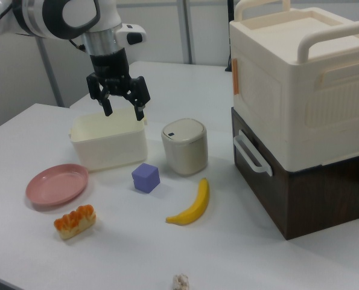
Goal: Put the bread on a plate
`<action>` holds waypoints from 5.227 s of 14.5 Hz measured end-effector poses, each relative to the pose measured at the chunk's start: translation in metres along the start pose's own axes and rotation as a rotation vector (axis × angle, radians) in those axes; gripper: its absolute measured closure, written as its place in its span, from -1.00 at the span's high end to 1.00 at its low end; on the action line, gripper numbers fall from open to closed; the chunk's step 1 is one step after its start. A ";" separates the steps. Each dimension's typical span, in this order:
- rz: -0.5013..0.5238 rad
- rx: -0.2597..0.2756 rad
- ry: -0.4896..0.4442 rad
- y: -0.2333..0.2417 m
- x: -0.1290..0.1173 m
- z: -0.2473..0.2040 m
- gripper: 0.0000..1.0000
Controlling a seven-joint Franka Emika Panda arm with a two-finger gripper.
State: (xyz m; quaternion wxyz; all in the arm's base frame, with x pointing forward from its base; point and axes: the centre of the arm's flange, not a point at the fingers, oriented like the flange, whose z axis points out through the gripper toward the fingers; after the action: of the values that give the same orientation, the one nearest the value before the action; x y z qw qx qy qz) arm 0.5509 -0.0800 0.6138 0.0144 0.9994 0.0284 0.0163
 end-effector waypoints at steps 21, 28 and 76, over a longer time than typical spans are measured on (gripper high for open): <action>0.000 0.061 -0.018 -0.009 0.003 0.014 1.00; -0.015 0.075 -0.072 -0.019 -0.005 0.037 1.00; -0.235 -0.289 -0.137 -0.217 -0.100 0.294 -0.18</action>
State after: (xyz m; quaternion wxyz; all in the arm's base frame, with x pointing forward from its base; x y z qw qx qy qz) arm 0.4486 0.1227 0.3101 0.1616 0.9754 0.1412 -0.0496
